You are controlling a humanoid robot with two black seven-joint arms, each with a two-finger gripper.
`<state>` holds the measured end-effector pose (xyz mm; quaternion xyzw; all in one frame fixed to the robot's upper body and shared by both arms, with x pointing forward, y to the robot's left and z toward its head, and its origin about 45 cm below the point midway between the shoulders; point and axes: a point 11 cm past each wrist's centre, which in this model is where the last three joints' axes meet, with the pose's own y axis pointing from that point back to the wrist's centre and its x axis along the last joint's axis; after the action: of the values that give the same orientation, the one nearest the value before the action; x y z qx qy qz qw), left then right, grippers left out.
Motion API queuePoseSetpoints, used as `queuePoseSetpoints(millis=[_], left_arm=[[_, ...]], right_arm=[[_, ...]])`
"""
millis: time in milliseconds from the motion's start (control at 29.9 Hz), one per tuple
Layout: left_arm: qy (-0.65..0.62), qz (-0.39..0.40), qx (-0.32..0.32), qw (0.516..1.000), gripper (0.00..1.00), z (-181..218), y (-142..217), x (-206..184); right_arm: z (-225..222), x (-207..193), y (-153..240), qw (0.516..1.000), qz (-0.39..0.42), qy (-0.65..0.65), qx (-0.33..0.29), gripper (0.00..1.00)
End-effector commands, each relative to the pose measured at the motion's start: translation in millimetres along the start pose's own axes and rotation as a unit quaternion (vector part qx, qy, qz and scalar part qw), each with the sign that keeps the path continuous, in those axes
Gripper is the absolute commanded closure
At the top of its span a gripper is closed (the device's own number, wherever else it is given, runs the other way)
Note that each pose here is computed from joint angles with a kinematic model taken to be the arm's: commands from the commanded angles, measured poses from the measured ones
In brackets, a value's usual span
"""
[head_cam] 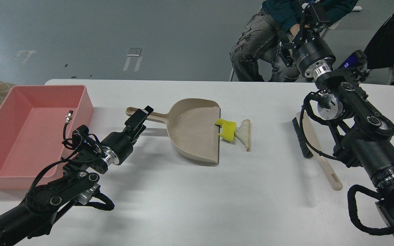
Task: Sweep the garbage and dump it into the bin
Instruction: 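Grasp the beige dustpan handle with the left gripper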
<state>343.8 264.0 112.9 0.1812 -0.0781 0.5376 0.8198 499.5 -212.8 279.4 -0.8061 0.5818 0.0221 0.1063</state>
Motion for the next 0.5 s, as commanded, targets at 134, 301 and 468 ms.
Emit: queuePoseSetpoints(millis=[134,301,468], left_arm=[[0.002,0.008,0.01,1.0,0.02,-7,-7,-2],[0.009,0.007,0.011,1.0,0.02,-8,-13,-11],[0.008,0.016,0.015,1.0,0.02,-9,-23,-10]], right_arm=[[-1,1,0,1.0,0.001,0.0,0.001,0.0],[-1,1,0,1.0,0.001,0.001,0.001,0.0],[-1,2,0,1.0,0.002,0.001,0.001,0.0]])
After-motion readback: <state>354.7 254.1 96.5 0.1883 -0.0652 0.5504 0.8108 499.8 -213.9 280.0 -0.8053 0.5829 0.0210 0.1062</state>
